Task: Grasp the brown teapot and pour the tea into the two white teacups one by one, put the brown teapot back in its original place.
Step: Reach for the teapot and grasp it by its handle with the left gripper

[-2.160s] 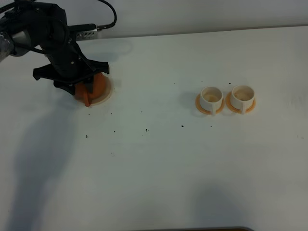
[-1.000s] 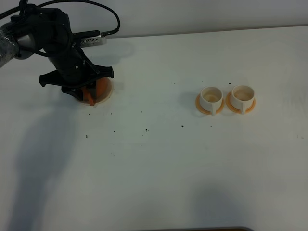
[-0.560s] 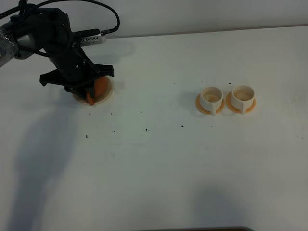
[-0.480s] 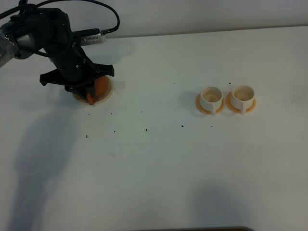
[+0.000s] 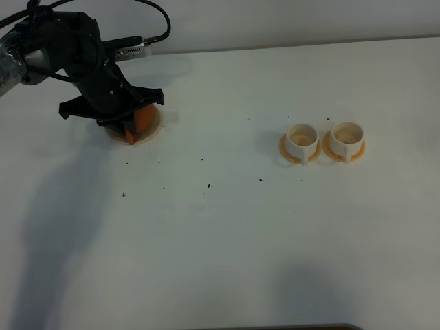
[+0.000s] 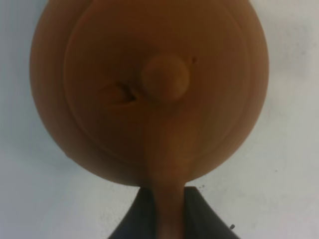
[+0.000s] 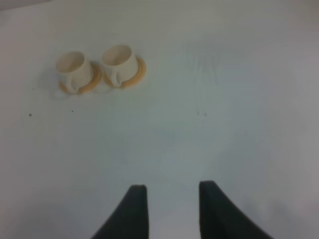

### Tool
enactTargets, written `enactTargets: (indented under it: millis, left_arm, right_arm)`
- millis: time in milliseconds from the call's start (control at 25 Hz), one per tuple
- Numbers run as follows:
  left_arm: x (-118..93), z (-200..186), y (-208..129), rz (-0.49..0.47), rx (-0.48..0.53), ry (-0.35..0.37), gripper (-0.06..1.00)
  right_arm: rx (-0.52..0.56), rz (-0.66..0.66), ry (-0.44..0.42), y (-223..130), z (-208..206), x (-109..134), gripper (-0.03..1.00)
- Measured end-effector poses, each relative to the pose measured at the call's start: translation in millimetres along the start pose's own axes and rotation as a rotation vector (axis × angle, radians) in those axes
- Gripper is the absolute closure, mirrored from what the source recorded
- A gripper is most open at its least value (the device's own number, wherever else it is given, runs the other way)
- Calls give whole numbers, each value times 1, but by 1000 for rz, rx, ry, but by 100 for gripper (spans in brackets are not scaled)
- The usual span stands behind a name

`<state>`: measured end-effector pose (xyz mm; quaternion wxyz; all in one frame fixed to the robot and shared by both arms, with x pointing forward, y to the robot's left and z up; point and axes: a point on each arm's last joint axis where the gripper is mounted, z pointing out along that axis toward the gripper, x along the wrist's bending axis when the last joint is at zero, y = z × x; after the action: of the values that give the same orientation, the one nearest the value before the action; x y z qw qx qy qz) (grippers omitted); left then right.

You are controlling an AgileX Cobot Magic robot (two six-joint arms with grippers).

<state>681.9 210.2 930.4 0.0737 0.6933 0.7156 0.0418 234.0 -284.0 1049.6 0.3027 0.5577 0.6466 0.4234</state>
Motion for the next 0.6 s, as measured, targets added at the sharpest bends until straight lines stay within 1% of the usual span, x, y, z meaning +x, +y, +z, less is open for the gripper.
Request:
enactTargets:
  millis: [280, 400, 600]
  left_arm:
    - [1, -2, -1, 28, 7, 2, 84]
    - [2, -9, -1, 33, 9, 2, 84]
    - [4, -21, -1, 48, -15, 7, 84]
  right_arm:
    - [0, 0, 0, 0, 0, 0, 73]
    - [0, 0, 0, 0, 0, 0, 73]
    - [0, 0, 0, 0, 0, 0, 73]
